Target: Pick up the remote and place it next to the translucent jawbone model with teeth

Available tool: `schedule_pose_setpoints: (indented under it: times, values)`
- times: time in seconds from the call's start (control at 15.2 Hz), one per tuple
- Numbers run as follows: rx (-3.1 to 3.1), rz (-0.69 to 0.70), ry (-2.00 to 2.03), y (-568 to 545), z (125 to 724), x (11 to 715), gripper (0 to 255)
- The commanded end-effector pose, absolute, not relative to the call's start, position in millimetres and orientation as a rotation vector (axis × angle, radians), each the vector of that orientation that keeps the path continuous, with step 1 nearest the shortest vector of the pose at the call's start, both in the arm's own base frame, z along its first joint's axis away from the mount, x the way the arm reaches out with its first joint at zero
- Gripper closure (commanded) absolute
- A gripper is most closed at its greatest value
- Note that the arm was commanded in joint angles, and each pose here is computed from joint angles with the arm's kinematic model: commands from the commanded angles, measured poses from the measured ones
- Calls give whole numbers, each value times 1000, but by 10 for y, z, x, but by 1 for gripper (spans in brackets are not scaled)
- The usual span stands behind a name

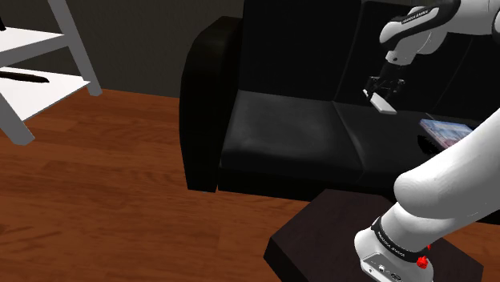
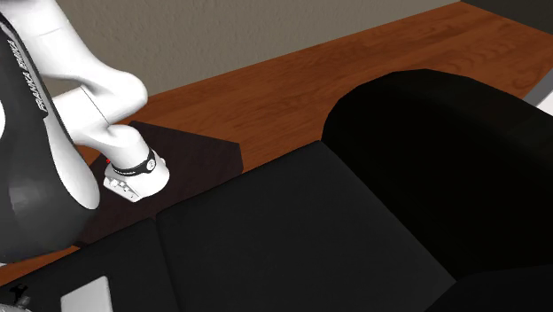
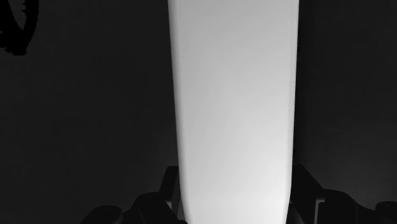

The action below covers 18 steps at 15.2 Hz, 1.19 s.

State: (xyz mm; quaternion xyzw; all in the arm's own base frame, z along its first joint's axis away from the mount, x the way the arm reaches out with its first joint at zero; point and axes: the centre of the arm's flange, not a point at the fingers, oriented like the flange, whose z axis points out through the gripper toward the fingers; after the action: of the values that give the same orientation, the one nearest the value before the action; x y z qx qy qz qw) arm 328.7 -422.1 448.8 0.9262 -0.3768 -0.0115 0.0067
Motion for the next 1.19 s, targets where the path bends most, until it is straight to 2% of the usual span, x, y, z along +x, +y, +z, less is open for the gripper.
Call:
schedule_pose_setpoints:
  times: [0.0,0.4,1.12]
  values:
    - [2898,-36,-1177,-4414,4492,3101,255]
    - [2898,-36,-1177,-4994,4497,2523,255]
    - [2898,-36,-1177,-4994,3916,2523,255]
